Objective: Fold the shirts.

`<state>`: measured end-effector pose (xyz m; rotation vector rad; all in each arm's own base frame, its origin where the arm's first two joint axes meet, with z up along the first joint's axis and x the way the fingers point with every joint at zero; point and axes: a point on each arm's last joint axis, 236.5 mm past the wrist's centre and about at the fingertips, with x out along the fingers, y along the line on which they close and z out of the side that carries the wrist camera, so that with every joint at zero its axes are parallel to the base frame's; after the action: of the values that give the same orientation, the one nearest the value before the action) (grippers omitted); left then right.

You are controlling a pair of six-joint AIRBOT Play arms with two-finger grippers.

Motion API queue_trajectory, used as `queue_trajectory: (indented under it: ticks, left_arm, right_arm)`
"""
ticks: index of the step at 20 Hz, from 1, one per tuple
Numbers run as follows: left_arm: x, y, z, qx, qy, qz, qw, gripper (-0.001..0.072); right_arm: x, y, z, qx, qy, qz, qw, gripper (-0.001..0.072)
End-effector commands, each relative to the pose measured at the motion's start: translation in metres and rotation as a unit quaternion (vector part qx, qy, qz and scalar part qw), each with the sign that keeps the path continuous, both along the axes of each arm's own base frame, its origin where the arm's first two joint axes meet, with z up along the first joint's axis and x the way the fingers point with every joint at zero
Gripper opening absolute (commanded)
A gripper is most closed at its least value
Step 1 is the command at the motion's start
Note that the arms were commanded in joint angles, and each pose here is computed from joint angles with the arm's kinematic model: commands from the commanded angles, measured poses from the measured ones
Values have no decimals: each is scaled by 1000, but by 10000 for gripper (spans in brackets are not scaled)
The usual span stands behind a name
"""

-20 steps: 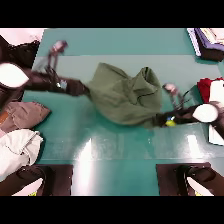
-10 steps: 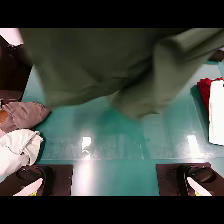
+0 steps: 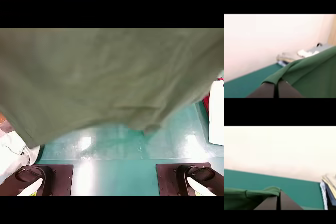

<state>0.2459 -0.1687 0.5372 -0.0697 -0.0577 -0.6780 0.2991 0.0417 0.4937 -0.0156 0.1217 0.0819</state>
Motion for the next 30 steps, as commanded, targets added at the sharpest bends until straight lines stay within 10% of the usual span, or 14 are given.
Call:
queue_trajectory:
  ticks: [1, 7, 12, 13, 14, 15, 17, 20, 30]
  left_arm:
    - [67, 9, -87, 74, 98, 64, 990, 21]
    - [175, 27, -307, 228, 321, 146, 908, 22]
    - [234, 28, -432, 227, 427, 167, 859, 24]
    - [240, 37, -446, 214, 447, 178, 850, 162]
    - [243, 49, -457, 199, 468, 189, 840, 495]
    - [243, 59, -461, 186, 482, 195, 833, 614]
    - [240, 84, -459, 176, 500, 211, 821, 616]
    - [210, 108, -460, 200, 546, 197, 790, 615]
    - [75, 66, -572, 186, 668, 55, 718, 616]
  right_arm:
    - [55, 19, -70, -36, 101, 0, 994, 20]
    - [145, 49, -257, -109, 311, 0, 944, 23]
    - [194, 39, -358, -93, 379, -32, 920, 23]
    - [199, 33, -367, -79, 388, -39, 918, 24]
    - [203, 31, -375, -62, 394, -37, 916, 26]
    - [206, 29, -379, -37, 398, -34, 916, 105]
    - [209, 21, -375, 15, 400, -33, 916, 489]
    - [200, 7, -346, 58, 396, -20, 916, 364]
    - [110, 32, -275, 43, 402, 82, 911, 364]
